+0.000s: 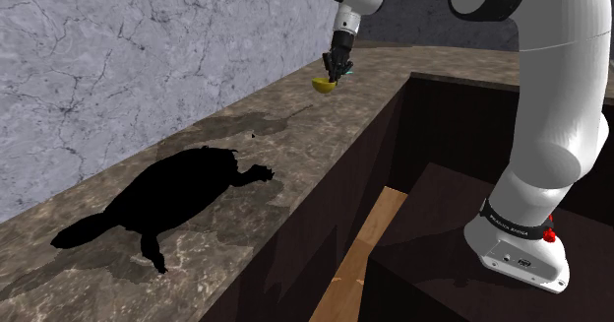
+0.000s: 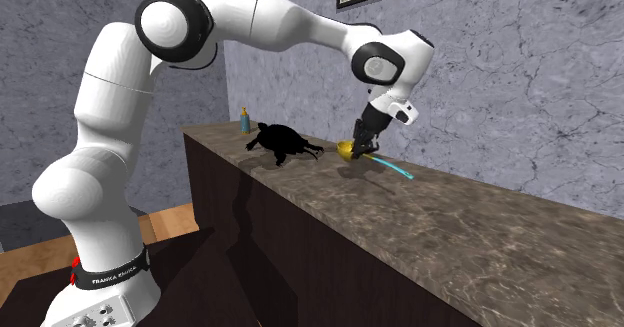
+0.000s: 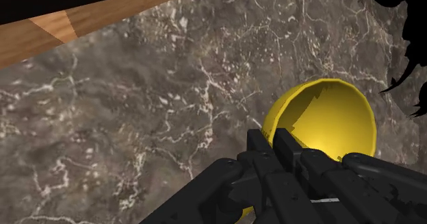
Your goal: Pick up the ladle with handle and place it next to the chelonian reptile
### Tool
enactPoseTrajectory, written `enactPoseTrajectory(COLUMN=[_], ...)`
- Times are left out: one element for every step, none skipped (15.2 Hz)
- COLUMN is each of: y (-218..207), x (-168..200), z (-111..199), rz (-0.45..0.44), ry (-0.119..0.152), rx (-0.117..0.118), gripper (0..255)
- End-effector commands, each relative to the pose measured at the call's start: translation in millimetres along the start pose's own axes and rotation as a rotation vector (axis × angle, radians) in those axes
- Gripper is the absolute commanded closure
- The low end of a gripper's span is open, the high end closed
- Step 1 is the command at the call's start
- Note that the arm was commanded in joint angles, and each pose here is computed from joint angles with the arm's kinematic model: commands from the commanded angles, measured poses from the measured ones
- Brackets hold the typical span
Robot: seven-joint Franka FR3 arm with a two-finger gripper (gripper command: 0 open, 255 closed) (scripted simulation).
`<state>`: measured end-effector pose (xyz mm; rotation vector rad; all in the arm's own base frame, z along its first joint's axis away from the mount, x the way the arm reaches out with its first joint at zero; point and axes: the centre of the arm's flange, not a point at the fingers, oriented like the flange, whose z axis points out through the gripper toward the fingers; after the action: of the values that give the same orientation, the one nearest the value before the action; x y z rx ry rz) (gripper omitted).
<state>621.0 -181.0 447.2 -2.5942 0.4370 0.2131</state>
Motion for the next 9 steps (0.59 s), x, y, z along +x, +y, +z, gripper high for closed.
enactPoseTrajectory(y=[-5.6, -7.9, -10.3, -12.7, -15.0, -17.4, -19.8, -22.1, -24.5], x=[-2.2, -3.4, -4.6, -5.8, -7.0, -8.2, -9.4, -10.6, -11.8], z=[-10.0, -14.5, -19.1, -23.6, -28.2, -32.8, -37.3, -41.9, -46.5], rz=[0.000, 0.000, 0.000, 0.000, 0.000, 0.000, 0.000, 0.000, 0.000], ry=[0.000, 0.000, 0.000, 0.000, 0.000, 0.000, 0.000, 0.000, 0.000], rx=[0.000, 0.000, 0.000, 0.000, 0.000, 0.000, 0.000, 0.000, 0.000], gripper=[255, 255, 255, 255, 255, 255, 255, 255, 255])
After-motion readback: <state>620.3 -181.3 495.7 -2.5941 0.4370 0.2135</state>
